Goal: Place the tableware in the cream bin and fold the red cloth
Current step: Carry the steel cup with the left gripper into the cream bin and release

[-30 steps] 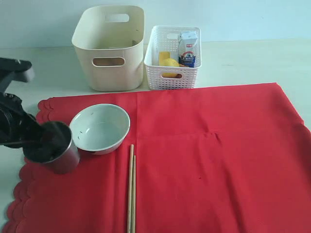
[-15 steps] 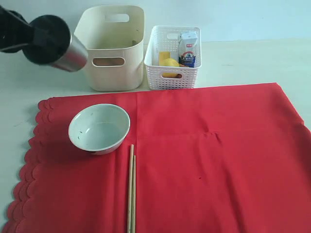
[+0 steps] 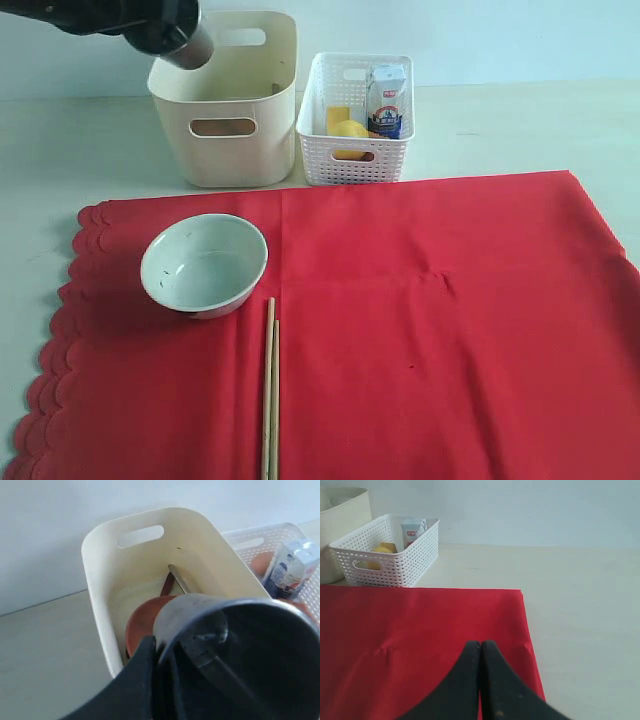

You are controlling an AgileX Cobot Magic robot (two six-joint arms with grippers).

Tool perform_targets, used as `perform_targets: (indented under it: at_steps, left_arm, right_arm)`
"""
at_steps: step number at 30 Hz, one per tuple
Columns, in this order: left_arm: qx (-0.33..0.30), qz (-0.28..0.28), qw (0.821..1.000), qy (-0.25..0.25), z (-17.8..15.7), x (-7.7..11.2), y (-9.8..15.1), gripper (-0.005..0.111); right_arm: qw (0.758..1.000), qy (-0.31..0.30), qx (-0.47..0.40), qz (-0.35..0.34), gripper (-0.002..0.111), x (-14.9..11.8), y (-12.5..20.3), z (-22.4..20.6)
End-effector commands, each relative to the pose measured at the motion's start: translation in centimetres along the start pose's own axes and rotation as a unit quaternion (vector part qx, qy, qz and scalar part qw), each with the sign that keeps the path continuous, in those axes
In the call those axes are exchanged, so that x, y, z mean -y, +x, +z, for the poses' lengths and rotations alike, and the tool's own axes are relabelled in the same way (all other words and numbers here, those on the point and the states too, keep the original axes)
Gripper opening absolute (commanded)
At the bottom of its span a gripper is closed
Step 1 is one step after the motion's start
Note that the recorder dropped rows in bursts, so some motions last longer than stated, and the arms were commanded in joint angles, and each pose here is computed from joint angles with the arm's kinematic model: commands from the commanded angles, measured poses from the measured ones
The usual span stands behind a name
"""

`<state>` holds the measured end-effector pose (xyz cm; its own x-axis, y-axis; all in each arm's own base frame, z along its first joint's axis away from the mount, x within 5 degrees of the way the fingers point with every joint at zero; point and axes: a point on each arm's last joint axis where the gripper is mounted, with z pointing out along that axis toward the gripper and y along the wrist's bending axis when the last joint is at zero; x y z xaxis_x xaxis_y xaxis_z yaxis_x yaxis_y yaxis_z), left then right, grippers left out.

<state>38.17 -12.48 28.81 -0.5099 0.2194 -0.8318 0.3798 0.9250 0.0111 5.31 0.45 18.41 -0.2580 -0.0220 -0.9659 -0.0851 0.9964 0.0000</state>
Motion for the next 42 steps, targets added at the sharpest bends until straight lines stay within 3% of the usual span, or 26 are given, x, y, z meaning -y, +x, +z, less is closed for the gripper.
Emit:
perform_targets:
  at_steps: [1, 11, 16, 19, 26, 28, 36, 42]
  left_arm:
    - [0.009, 0.011, 1.000, -0.005, 4.2, -0.5, -1.0, 0.000]
    - [-0.049, 0.014, 0.999, 0.009, 13.2, -1.4, 0.3, 0.000]
    - [-0.096, 0.018, 0.995, 0.027, 15.5, -1.1, 1.6, 0.000]
    - [-0.108, 0.018, 0.993, 0.031, 15.9, -1.1, 1.9, 0.007]
    - [-0.103, 0.024, 0.994, 0.030, 15.4, -1.1, 1.2, 0.052]
    - [-0.105, 0.024, 0.994, 0.032, 14.9, -1.1, 0.9, 0.060]
    - [-0.129, 0.048, 0.990, 0.041, 9.9, -0.8, -2.2, 0.062]
    - [-0.190, 0.048, 0.978, 0.066, 5.3, -0.3, -3.4, 0.062]
  right_arm:
    - [1.000, 0.002, 0.002, 0.001, 0.000, 0.0, 0.1, 0.0]
    - [1.000, 0.002, 0.002, 0.001, 0.000, 0.0, 0.1, 0.0]
    - [1.000, 0.002, 0.002, 0.001, 0.000, 0.0, 0.1, 0.0]
    - [1.000, 0.002, 0.002, 0.001, 0.000, 0.0, 0.1, 0.0]
    - [1.000, 0.002, 0.002, 0.001, 0.000, 0.0, 0.1, 0.0]
    - [1.000, 0.002, 0.002, 0.001, 0.000, 0.0, 0.1, 0.0]
    - [1.000, 0.002, 0.002, 0.001, 0.000, 0.0, 0.1, 0.0]
    - [1.000, 0.002, 0.002, 0.001, 0.000, 0.0, 0.1, 0.0]
